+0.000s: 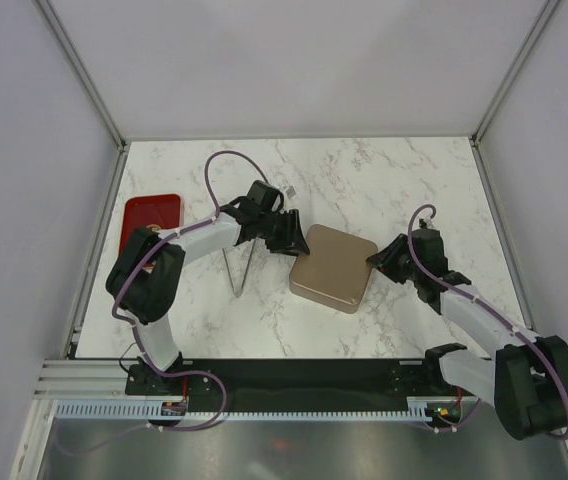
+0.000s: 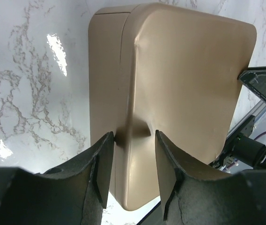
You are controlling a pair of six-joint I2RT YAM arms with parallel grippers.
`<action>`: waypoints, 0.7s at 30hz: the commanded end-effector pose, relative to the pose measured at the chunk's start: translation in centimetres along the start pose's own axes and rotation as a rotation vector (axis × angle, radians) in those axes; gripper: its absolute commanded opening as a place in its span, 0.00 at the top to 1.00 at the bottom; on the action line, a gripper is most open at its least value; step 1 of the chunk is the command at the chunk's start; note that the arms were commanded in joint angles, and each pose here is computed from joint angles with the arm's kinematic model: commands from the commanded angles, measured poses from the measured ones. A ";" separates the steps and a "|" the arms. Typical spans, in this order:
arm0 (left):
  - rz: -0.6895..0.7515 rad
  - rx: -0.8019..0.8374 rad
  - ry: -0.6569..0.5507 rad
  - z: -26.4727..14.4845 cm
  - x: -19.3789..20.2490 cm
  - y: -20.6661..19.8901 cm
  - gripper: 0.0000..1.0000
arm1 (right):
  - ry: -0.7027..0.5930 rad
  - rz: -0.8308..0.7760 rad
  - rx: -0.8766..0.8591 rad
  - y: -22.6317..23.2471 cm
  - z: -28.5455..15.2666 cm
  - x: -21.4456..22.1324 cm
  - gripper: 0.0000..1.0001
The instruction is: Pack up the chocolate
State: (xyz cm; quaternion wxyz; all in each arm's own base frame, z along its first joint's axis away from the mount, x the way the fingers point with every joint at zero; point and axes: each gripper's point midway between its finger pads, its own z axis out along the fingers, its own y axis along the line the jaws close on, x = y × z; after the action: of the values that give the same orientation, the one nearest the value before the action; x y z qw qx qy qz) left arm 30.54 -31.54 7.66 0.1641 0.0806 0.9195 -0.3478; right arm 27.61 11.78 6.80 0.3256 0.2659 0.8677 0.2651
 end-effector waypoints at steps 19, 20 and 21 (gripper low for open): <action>0.118 -0.080 -0.178 -7.2 -4.6 -3.4 0.39 | -0.009 -0.263 0.041 2.9 -1.7 -4.1 0.22; 0.133 -0.061 -0.209 -8.6 -4.8 -4.3 0.38 | -0.014 -0.272 0.019 3.8 -2.1 -4.5 0.20; 0.146 -0.046 -0.232 -9.6 -5.1 -5.0 0.35 | 0.007 -0.294 0.005 4.1 -2.4 -4.3 0.16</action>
State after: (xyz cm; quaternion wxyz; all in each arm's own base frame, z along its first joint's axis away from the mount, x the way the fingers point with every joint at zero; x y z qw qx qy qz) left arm 31.06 -29.39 12.27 0.2108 0.0722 0.9265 -0.3031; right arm 30.09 11.05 10.85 0.3540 0.1799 0.8932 0.2113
